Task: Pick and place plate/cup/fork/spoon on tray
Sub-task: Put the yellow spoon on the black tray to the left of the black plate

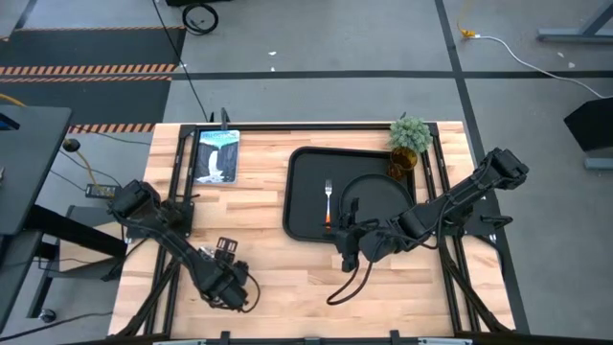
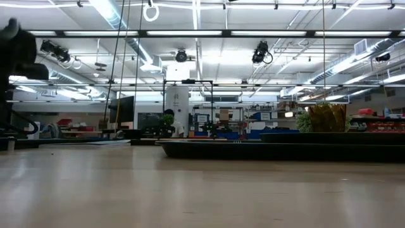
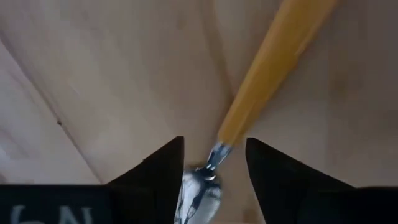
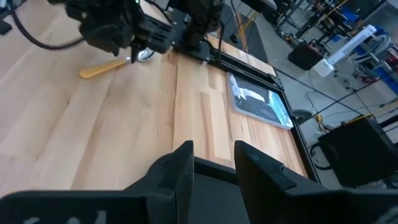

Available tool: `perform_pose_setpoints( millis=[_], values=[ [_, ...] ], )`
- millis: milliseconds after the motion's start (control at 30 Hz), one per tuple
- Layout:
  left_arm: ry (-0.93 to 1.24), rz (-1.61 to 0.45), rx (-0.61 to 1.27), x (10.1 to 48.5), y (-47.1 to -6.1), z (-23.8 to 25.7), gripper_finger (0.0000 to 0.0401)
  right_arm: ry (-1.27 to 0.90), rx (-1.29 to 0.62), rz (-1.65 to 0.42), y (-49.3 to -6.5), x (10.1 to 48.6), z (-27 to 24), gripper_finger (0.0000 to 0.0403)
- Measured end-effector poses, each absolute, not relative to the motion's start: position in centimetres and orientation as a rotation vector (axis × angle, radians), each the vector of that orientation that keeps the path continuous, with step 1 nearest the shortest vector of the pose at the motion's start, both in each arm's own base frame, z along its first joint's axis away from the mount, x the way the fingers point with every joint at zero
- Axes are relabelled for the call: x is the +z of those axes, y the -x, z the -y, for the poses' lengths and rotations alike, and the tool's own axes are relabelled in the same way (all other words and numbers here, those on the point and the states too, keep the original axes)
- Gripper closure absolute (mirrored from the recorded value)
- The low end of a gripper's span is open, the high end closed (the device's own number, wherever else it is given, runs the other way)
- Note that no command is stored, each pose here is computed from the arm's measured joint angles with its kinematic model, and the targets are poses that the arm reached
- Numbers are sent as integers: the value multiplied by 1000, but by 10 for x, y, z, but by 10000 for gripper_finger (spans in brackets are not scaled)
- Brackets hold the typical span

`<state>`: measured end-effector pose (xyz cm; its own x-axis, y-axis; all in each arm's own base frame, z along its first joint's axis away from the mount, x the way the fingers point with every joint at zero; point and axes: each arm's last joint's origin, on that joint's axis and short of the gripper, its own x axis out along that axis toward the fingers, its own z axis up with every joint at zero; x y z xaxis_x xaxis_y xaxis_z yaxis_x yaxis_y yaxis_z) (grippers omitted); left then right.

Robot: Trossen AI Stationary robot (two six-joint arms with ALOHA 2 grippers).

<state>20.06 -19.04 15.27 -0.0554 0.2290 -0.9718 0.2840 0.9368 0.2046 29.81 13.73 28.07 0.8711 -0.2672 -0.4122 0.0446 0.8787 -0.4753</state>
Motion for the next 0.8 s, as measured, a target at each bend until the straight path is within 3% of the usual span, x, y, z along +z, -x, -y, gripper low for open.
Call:
perform_pose_setpoints(
  millis=[467,800],
  values=[
    [-402,-1682,-161,131,-191,182,264,444,-148,-466,-299,283,-139,280],
    [-436,-1684,-226,130,-192,181,347,422,-150,-465,-299,283,-139,280]
  ],
)
